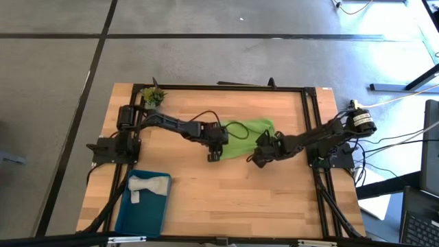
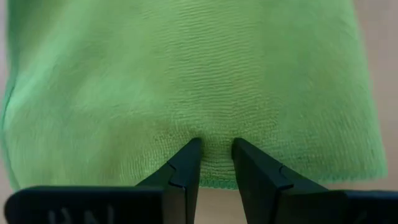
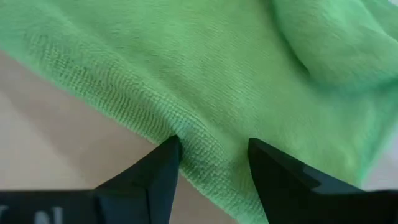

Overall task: Roll microfiber towels into tight, uniform cylinder then place into a basket
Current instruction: Roll the green towel

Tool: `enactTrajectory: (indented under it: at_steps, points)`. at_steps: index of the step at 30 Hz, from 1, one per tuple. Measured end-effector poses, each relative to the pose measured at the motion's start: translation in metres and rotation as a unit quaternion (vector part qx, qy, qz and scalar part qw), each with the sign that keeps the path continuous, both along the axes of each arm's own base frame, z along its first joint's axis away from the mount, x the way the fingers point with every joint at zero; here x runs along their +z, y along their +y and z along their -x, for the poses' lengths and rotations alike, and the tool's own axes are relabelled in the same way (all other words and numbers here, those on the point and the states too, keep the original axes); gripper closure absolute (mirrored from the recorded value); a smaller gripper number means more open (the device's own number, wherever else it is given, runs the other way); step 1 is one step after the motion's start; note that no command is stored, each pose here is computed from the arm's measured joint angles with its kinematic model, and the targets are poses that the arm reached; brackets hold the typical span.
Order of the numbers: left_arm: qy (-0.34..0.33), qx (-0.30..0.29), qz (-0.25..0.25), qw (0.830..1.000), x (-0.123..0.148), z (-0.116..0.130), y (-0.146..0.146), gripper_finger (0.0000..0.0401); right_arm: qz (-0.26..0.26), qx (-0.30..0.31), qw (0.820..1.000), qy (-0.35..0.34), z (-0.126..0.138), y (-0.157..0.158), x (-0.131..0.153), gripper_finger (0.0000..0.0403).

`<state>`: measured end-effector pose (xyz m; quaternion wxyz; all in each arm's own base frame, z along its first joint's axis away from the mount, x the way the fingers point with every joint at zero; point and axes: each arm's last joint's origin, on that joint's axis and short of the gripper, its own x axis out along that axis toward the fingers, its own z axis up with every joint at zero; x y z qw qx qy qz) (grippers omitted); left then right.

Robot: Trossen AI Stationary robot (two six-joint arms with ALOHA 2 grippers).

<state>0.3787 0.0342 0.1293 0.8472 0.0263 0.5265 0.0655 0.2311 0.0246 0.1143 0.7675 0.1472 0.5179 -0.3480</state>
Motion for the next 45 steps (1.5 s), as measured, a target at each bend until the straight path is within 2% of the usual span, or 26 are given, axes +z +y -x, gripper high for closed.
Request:
enactTrajectory:
  at_steps: [8, 12, 14, 17, 21, 24, 28, 32, 34, 40, 45]
  points:
    - [-0.007, -0.031, 0.018, 0.999, 0.0, -0.002, -0.042, 0.0313, 0.059, 0.025, 0.998, 0.019, -0.003, -0.019, 0.0, 0.0208]
    - [-0.017, -0.033, -0.023, 0.999, 0.009, -0.003, -0.052, 0.0313, 0.066, 0.059, 0.995, 0.055, -0.007, -0.024, 0.008, 0.0208]
    - [-0.036, -0.022, -0.045, 0.998, 0.026, -0.005, -0.052, 0.0313, 0.069, 0.063, 0.994, 0.062, -0.011, -0.024, 0.018, 0.0208]
    - [-0.068, 0.004, -0.076, 0.995, 0.057, -0.005, -0.044, 0.0313, 0.073, 0.066, 0.995, 0.025, -0.021, -0.023, 0.039, 0.0208]
    - [-0.073, 0.031, -0.087, 0.993, 0.066, -0.001, -0.026, 0.0313, 0.048, 0.083, 0.995, -0.006, -0.026, -0.017, 0.043, 0.0208]
    - [-0.058, 0.051, -0.088, 0.993, 0.056, 0.001, -0.01, 0.0313, 0.023, 0.098, 0.994, -0.052, -0.032, -0.012, 0.037, 0.0208]
    - [-0.013, 0.07, -0.089, 0.993, 0.027, 0.006, 0.008, 0.0313, -0.009, 0.129, 0.989, -0.071, -0.033, -0.008, 0.028, 0.0208]
    - [0.003, 0.067, -0.076, 0.995, 0.011, 0.002, 0.016, 0.0313, -0.017, 0.123, 0.991, -0.058, -0.027, -0.009, 0.02, 0.0208]
    - [0.007, 0.056, -0.067, 0.996, 0.002, 0.0, 0.016, 0.0313, -0.017, 0.118, 0.992, -0.051, -0.024, -0.011, 0.016, 0.0208]
    - [0.014, 0.044, -0.063, 0.997, -0.002, -0.002, 0.006, 0.0313, -0.004, 0.091, 0.995, -0.036, -0.016, -0.025, 0.008, 0.0208]
    - [0.014, 0.012, -0.02, 1.0, -0.003, -0.003, -0.016, 0.0313, 0.029, 0.061, 0.997, -0.023, -0.011, -0.038, 0.004, 0.0208]
